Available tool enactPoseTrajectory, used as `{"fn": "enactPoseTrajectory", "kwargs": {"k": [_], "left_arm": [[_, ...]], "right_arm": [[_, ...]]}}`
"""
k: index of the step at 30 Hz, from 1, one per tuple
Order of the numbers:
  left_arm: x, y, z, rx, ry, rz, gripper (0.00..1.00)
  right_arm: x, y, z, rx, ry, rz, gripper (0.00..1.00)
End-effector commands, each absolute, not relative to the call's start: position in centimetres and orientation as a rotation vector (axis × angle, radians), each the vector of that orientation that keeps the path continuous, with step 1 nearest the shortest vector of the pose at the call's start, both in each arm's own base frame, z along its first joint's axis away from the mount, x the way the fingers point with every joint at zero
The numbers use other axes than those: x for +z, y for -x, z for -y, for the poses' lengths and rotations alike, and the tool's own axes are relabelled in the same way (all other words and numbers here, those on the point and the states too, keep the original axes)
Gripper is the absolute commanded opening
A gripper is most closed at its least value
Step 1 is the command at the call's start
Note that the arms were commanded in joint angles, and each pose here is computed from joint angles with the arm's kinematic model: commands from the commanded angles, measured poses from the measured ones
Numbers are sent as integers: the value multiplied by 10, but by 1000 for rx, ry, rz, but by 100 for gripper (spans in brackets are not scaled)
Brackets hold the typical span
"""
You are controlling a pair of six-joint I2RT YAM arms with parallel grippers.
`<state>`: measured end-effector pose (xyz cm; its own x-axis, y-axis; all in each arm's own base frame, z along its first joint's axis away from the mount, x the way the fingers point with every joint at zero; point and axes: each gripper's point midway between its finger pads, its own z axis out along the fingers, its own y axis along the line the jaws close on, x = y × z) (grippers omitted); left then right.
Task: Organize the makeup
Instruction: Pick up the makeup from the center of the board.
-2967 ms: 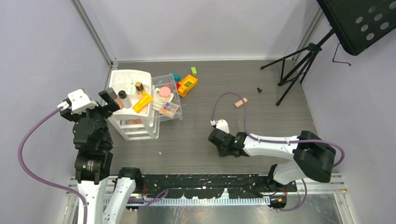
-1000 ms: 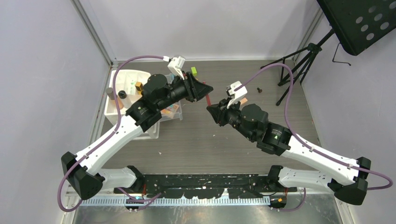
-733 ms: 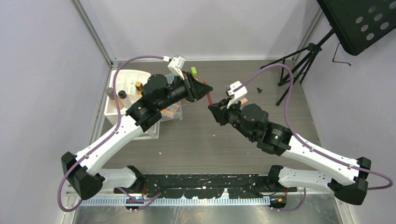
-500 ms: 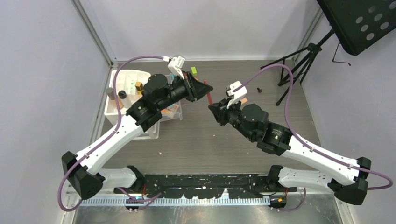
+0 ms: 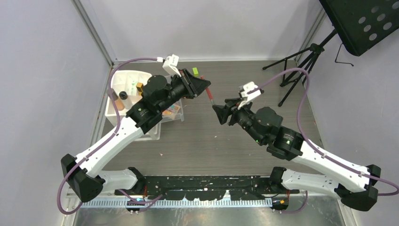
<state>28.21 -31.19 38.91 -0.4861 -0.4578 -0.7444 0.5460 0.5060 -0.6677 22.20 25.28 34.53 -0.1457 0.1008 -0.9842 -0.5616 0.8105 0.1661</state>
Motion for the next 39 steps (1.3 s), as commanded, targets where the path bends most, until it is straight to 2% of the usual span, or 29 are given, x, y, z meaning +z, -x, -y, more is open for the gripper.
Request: {"fn": "enactPoseTrajectory", "kwargs": {"k": [1,9,12,15,22,29,39], "left_arm": [[434,-292,283,-1195,115,-1541,6],[460,-306,211,-1281,677,-1259,8],[471,-305,194,-1320,795,-1187,9],[483,-301,186,-1365,862,-1143,9],[512,-293,181,-1521,934,-1056,9],[526,-290,192,-1706,963,-1009,9],[547,-289,202,-1878,959,-930,9]], "right_arm": [[398,-215,-229,655,276,-1409,61],[460,-214,-199,731,46,-1132,61],[475,-211,-212,739,101,-1003,62],[472,-212,-240,696,214,-886,67],[481,-209,-281,635,289,-577,78],[497,-208,-317,750,322,-522,78],[536,-221,-314,739,222,-481,77]]}}
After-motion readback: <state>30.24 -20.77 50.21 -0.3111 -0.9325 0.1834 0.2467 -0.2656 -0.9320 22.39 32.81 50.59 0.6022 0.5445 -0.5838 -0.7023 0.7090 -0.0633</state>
